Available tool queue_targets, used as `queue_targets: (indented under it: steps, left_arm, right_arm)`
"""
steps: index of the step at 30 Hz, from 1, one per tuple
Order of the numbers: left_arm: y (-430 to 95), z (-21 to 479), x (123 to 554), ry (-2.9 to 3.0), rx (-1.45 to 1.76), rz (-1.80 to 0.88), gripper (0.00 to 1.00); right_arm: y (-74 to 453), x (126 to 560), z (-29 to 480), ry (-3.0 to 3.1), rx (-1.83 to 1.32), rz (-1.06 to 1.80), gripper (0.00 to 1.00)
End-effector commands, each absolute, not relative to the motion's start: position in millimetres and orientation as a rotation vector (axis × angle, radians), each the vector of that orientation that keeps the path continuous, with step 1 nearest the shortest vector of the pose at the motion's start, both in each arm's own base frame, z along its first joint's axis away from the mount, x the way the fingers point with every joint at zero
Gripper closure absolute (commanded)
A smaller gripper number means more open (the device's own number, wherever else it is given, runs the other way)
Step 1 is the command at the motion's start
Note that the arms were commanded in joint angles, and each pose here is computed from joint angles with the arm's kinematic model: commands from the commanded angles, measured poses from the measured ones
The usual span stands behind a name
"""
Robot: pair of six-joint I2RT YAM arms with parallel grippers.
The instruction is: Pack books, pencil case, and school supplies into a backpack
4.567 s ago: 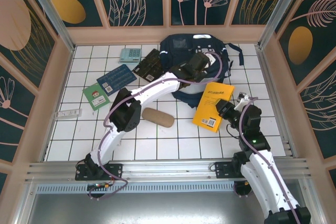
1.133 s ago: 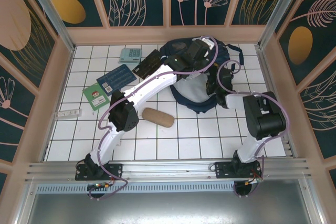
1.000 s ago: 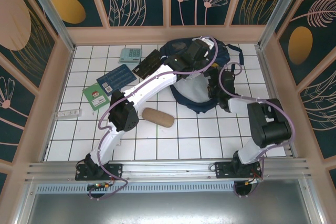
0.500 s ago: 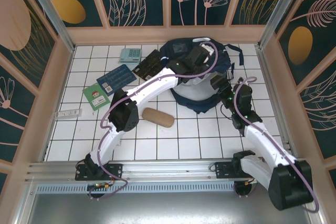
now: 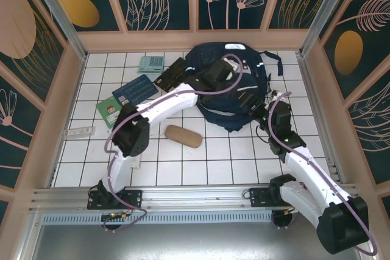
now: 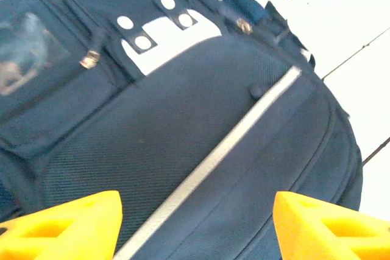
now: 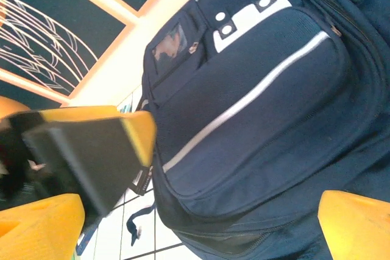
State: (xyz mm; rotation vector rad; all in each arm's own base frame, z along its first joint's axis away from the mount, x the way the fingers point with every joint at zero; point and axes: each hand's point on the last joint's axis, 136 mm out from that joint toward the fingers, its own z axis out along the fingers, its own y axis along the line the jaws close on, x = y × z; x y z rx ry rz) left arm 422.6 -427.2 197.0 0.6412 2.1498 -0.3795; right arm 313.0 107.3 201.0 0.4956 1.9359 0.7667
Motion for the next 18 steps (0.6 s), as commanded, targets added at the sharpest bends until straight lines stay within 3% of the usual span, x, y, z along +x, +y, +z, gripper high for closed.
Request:
queue_targets:
  steps: [1, 11, 18]
  left_arm:
    - [-389, 245, 445, 2.065, 0.482, -0.446, 0.31]
    - [-258, 204, 515, 2.118, 0.127, -0.305, 0.36]
    - [-196, 153, 549, 2.17, -0.048, -0.303, 0.37]
  right_arm:
    - [113, 321, 225, 1.892, 0.436, 0.716, 0.01]
    - [204, 349, 235, 1.935, 0.237, 0.808, 0.01]
    - [270, 379, 217, 2.017, 0.136, 0.787, 0.02]
